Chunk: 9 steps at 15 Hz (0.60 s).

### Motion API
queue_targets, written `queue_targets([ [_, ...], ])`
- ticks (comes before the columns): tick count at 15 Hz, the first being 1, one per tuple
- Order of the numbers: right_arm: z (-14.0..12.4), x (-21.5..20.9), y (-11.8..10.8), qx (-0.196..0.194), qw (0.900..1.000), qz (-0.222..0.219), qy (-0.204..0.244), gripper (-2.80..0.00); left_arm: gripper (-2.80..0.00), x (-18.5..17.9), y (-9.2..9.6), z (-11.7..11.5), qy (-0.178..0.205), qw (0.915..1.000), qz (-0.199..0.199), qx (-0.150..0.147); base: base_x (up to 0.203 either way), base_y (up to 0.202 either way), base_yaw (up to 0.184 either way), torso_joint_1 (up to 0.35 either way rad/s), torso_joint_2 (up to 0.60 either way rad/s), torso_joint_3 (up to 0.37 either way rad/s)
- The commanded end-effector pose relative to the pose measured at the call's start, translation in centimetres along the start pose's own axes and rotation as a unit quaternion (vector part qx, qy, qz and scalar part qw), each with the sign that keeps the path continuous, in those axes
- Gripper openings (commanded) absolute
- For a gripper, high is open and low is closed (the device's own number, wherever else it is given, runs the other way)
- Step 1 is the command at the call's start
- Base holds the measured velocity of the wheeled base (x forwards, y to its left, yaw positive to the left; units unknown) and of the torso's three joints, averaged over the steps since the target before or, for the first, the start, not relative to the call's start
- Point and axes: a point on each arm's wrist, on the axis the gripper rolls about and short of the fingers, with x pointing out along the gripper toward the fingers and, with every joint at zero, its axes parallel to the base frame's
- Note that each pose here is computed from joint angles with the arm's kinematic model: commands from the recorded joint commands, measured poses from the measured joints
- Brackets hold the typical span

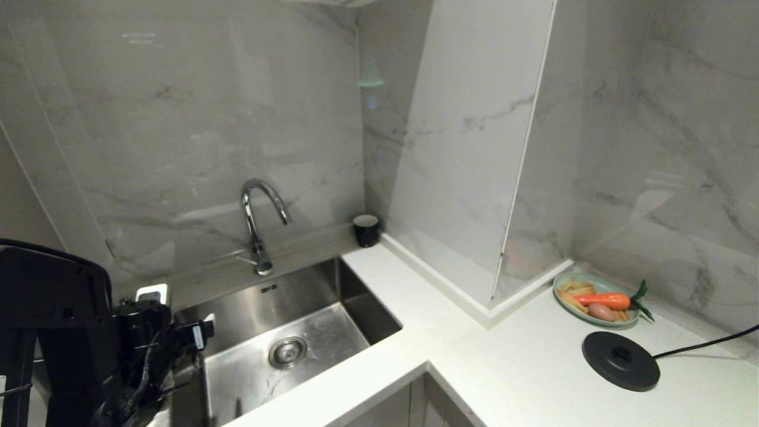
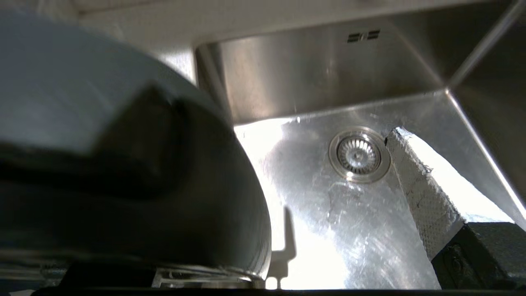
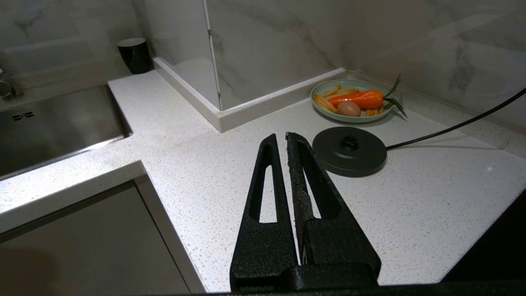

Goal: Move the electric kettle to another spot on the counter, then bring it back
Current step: Grab the kettle

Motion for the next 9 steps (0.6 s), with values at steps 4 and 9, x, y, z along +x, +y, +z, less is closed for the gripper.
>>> queue_targets([
  [4, 0.00, 0.01, 0.00, 0.000, 1.000, 0.000, 0.001, -2.80, 0.00, -0.19, 0.10, 0.79, -0.017, 0.9998, 0.002, -0.006, 0.000, 0.000, 0.000, 0.000, 0.00, 0.000],
  [9, 0.00, 0.01, 0.00, 0.000, 1.000, 0.000, 0.001, -2.80, 0.00, -0.23, 0.40, 0.81, -0.016, 0.9998, 0.006, -0.006, 0.000, 0.000, 0.000, 0.000, 0.00, 0.000],
])
